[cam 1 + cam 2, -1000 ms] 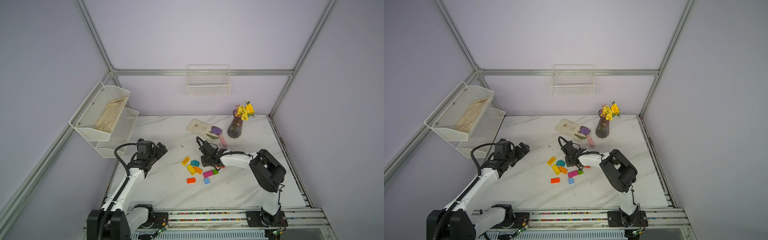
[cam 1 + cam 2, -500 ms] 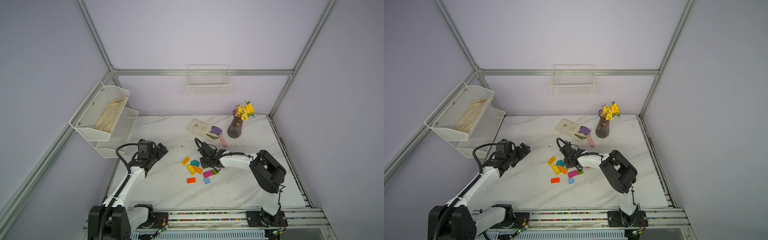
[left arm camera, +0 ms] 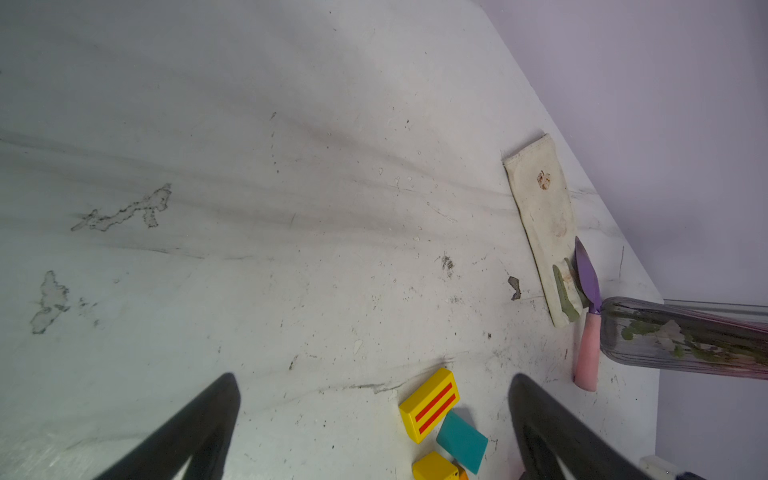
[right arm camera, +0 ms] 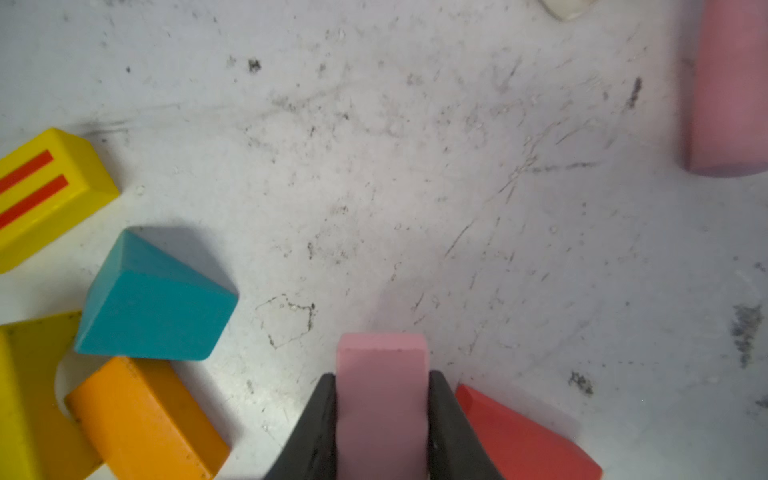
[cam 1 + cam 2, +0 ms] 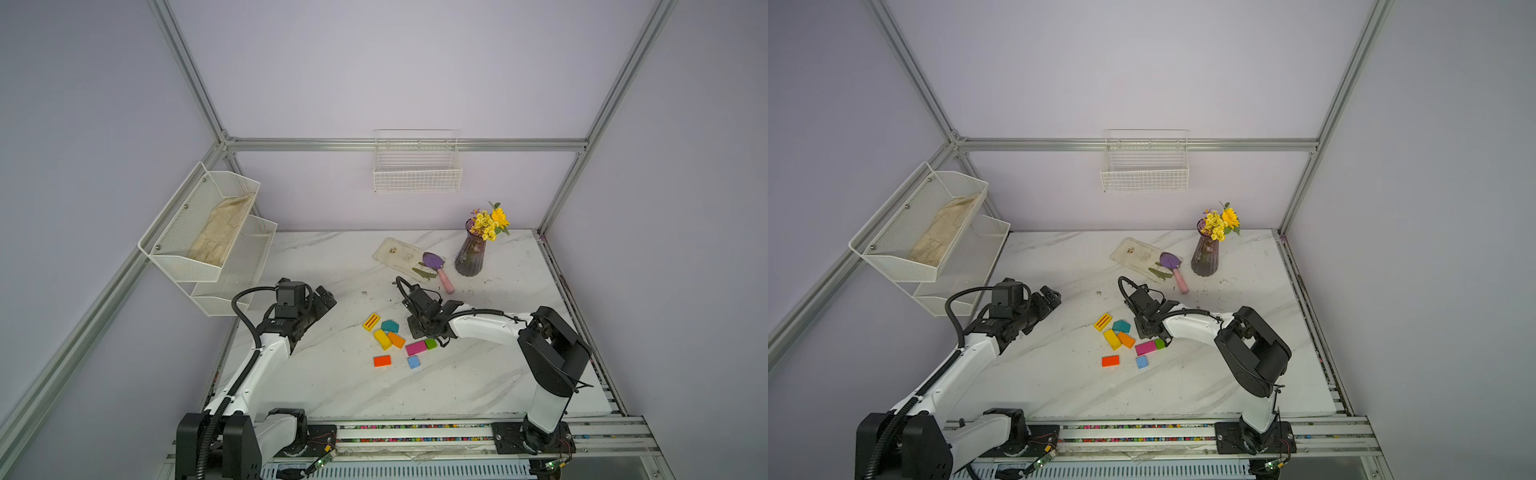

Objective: Build the wood block tower

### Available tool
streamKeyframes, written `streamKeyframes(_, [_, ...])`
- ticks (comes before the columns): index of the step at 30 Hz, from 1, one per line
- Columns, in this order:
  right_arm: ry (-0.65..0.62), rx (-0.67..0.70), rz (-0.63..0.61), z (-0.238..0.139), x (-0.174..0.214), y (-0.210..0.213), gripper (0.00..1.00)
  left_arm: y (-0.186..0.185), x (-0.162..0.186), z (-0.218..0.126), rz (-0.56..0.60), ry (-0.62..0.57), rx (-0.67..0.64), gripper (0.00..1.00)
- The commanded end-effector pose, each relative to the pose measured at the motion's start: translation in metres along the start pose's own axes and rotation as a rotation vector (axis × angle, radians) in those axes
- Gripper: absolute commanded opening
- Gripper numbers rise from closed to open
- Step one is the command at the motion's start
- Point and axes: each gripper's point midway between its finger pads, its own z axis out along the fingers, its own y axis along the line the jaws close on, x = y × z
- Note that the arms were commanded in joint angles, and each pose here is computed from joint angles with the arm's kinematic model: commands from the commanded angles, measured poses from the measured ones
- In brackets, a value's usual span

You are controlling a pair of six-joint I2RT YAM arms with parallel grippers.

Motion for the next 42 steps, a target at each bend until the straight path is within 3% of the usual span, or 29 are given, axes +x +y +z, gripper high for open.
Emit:
streamKeyframes(1, [-0.061, 0.066, 0.059, -0.011, -0.024, -0.016, 0.0, -0.031, -0.035, -0.015, 0.024, -0.093, 0.068, 1.0])
streamKeyframes(6, [-0.085, 0.074, 0.083, -0.008, -0.058, -0.005, 0.02, -0.046, -0.035, -0.013, 0.075, -0.066, 0.124, 1.0])
streamKeyframes(13, [-0.031, 0.122, 0.132, 0.036, -0.086, -0.02, 0.0, -0.05, -0.028, -0.002, 0.069, -0.021, 0.142, 1.0])
streamKeyframes(17, [-0.008, 0.172, 0.148, 0.06, -0.085, -0.041, 0.0, -0.051, -0.025, 0.004, 0.069, 0.006, 0.144, 1.0])
streamKeyframes(25, [0.064, 0.125, 0.183, 0.081, -0.066, -0.046, 0.0, -0.059, -0.024, 0.001, 0.067, 0.015, 0.174, 1.0])
streamKeyframes(42, [0.089, 0.098, 0.245, 0.069, -0.051, -0.051, 0.16, -0.06, -0.025, -0.001, 0.067, 0.003, 0.174, 1.0])
